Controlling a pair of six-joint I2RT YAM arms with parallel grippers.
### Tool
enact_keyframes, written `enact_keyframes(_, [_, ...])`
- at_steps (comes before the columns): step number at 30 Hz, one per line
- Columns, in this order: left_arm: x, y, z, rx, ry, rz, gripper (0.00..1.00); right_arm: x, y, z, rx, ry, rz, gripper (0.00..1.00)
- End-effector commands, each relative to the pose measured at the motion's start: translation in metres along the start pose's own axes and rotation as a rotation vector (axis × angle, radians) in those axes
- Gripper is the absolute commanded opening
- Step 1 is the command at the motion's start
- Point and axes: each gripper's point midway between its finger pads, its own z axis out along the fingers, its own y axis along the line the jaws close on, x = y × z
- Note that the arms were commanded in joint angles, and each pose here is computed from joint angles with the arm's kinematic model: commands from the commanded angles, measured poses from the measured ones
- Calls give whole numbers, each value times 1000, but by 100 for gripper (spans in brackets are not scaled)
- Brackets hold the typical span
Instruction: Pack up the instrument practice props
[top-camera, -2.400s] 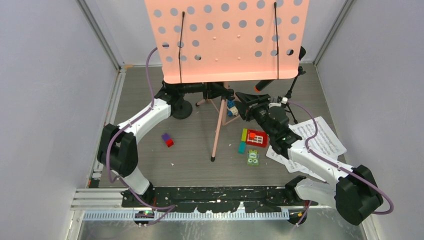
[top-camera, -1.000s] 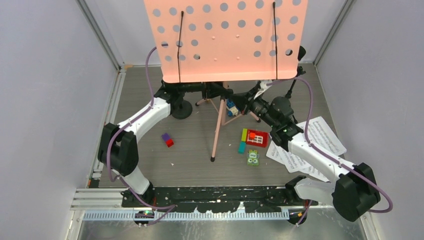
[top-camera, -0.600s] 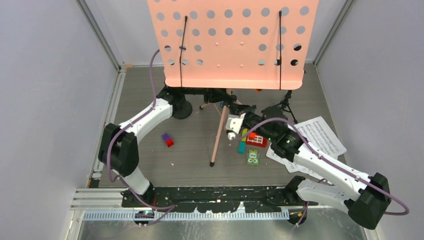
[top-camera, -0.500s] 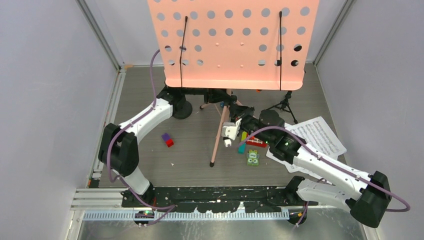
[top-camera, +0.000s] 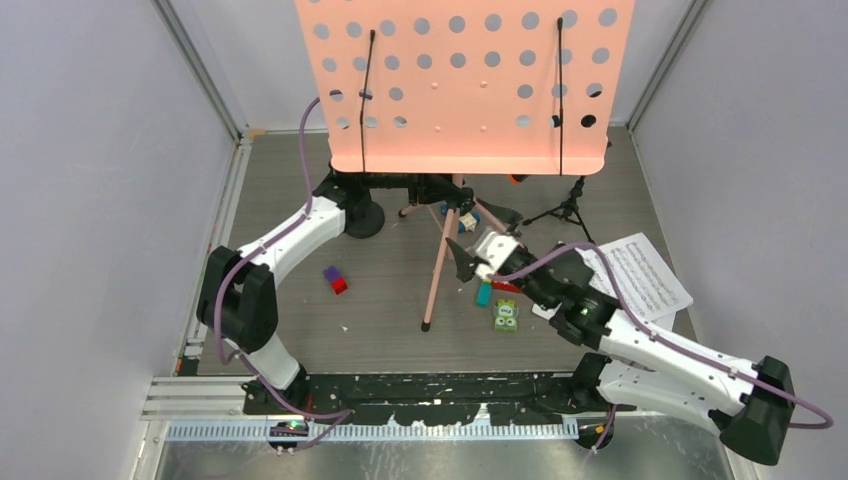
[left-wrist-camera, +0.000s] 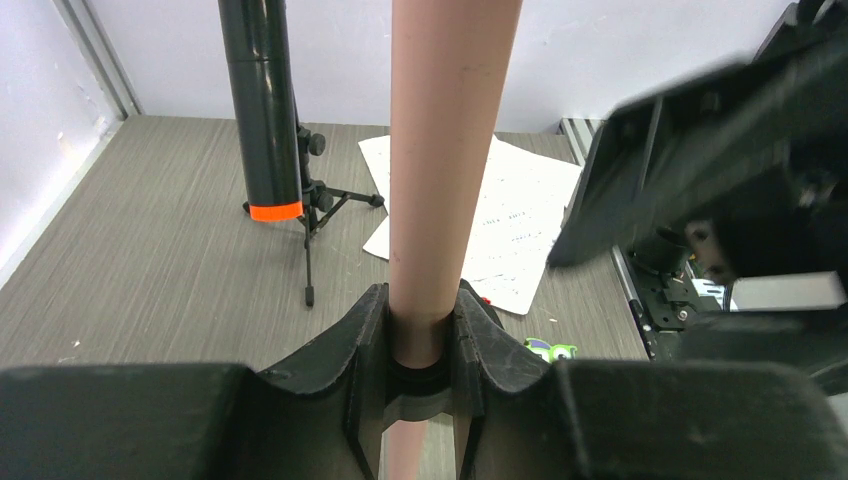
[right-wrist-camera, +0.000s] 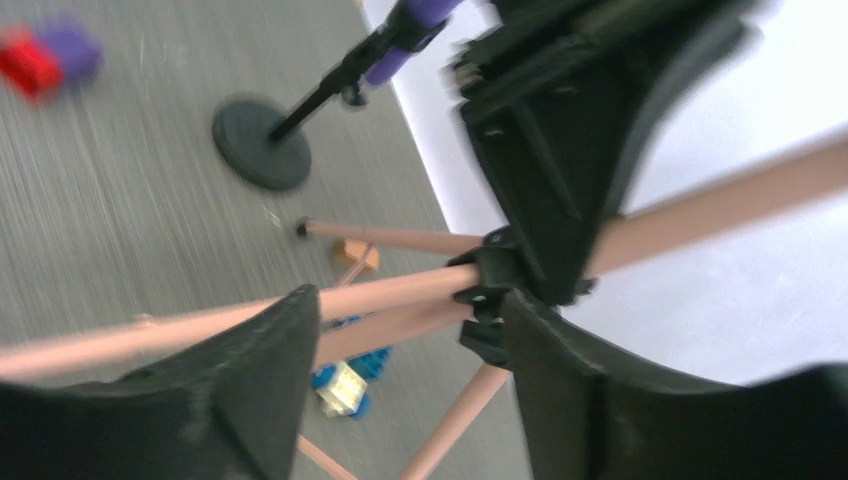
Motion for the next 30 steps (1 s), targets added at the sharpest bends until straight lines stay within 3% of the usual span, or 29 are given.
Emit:
enact_keyframes(1, [7,13,1,-57,18,-50,0,-35,-51,-28,315,-202,547,94])
enact_keyframes(10, [8,13,0,-56,19,-49,0,49,-55,-67,840,-122,1533,93])
enact_keyframes(14, [7,12,0,-55,19,-47,0,43,-44,-55,798,-194,1802,83])
enact_keyframes(20, [7,12,0,-52,17,-49,0,26,-42,-28,691,-202,1961,77])
enact_keyframes(30, [6,11,0,-50,13,-48,0,53,-55,-8,616,-172,2058,59])
